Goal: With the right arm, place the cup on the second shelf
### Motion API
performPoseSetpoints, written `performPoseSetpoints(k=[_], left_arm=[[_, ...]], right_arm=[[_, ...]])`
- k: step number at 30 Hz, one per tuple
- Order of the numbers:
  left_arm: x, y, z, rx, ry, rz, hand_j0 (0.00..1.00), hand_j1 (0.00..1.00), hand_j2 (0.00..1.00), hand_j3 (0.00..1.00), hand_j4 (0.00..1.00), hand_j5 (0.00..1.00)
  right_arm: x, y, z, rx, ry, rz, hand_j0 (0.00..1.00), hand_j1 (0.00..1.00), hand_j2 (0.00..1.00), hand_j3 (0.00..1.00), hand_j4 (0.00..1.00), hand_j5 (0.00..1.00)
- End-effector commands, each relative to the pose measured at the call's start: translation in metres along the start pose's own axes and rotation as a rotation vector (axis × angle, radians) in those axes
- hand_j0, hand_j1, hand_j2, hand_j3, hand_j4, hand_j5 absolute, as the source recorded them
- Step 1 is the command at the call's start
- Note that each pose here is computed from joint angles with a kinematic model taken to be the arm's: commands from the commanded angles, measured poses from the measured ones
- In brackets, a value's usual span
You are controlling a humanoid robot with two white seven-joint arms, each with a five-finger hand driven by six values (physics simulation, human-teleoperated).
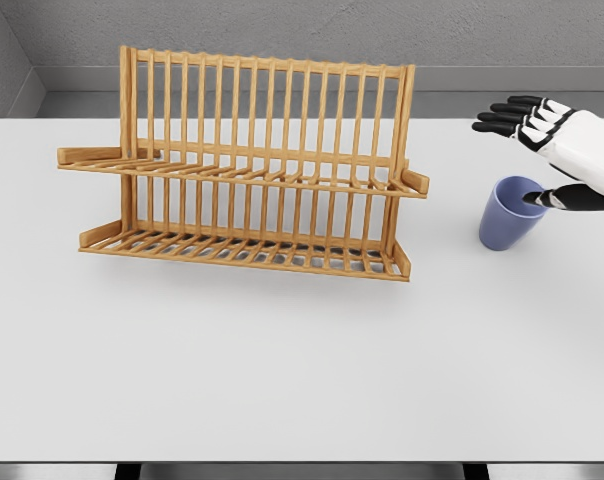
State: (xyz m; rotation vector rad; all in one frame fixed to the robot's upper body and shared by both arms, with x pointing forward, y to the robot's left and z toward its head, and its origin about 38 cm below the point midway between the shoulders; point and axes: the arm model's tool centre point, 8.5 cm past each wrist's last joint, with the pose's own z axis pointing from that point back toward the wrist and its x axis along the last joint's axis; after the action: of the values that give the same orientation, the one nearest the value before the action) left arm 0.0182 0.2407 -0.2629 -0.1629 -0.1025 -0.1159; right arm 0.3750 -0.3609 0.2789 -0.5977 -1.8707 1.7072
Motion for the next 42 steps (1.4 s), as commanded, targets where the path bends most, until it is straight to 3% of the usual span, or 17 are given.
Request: performPoseSetpoints(k=[1,4,6,7,8,9,11,12,13,17,19,23,29,42], left_arm=[[0.0,0.0,0.0,0.0,-0.001,0.002,1.0,1.0,1.0,1.0,1.0,1.0],[0.0,0.0,0.0,0.0,0.0,0.0,1.0,1.0,1.0,1.0,1.0,1.0],[0.0,0.0,0.0,0.0,0.0,0.0,1.0,1.0,1.0,1.0,1.0,1.0],[0.0,0.0,0.0,0.0,0.0,0.0,1.0,1.0,1.0,1.0,1.0,1.0],[0.0,0.0,0.0,0.0,-0.001,0.002,1.0,1.0,1.0,1.0,1.0,1.0],[0.0,0.0,0.0,0.0,0.0,0.0,1.0,1.0,1.0,1.0,1.0,1.0],[0.0,0.0,0.0,0.0,0.0,0.0,1.0,1.0,1.0,1.0,1.0,1.0],[0.0,0.0,0.0,0.0,0.0,0.0,1.0,1.0,1.0,1.0,1.0,1.0],[0.0,0.0,0.0,0.0,-0.001,0.002,1.0,1.0,1.0,1.0,1.0,1.0],[0.0,0.0,0.0,0.0,0.0,0.0,1.0,1.0,1.0,1.0,1.0,1.0],[0.0,0.0,0.0,0.0,0.0,0.0,1.0,1.0,1.0,1.0,1.0,1.0],[0.0,0.0,0.0,0.0,0.0,0.0,1.0,1.0,1.0,1.0,1.0,1.0],[0.0,0.0,0.0,-0.001,-0.001,0.002,1.0,1.0,1.0,1.0,1.0,1.0],[0.0,0.0,0.0,0.0,0.0,0.0,1.0,1.0,1.0,1.0,1.0,1.0]], right_arm=[[0.0,-0.002,0.001,-0.003,0.001,-0.002,1.0,1.0,1.0,1.0,1.0,1.0],[-0.01,-0.03,0.023,0.052,0.041,0.077,1.0,1.0,1.0,1.0,1.0,1.0],[-0.012,-0.025,0.028,0.109,0.055,0.078,1.0,1.0,1.0,1.0,1.0,1.0],[-0.014,-0.016,0.028,0.247,0.062,0.083,1.0,1.0,1.0,1.0,1.0,1.0],[-0.02,-0.024,0.035,0.4,0.094,0.112,1.0,1.0,1.0,1.0,1.0,1.0],[-0.023,-0.027,0.039,0.484,0.117,0.119,1.0,1.0,1.0,1.0,1.0,1.0],[-0.031,-0.037,0.042,0.445,0.149,0.122,1.0,1.0,1.0,1.0,1.0,1.0],[-0.043,-0.034,0.049,0.438,0.187,0.094,1.0,1.0,1.0,1.0,1.0,1.0],[-0.051,-0.03,0.041,0.39,0.194,0.061,1.0,1.0,1.0,1.0,1.0,1.0],[-0.062,0.008,0.004,0.465,0.148,-0.01,1.0,1.0,1.0,1.0,1.0,1.0],[-0.065,0.017,0.007,0.488,0.159,-0.029,1.0,1.0,1.0,1.0,1.0,1.0],[-0.069,0.013,0.005,0.483,0.166,-0.021,1.0,1.0,1.0,1.0,1.0,1.0],[-0.082,0.036,-0.003,0.504,0.191,-0.082,1.0,1.0,1.0,1.0,1.0,1.0],[-0.079,0.05,-0.023,0.512,0.158,-0.106,1.0,1.0,1.0,1.0,1.0,1.0]])
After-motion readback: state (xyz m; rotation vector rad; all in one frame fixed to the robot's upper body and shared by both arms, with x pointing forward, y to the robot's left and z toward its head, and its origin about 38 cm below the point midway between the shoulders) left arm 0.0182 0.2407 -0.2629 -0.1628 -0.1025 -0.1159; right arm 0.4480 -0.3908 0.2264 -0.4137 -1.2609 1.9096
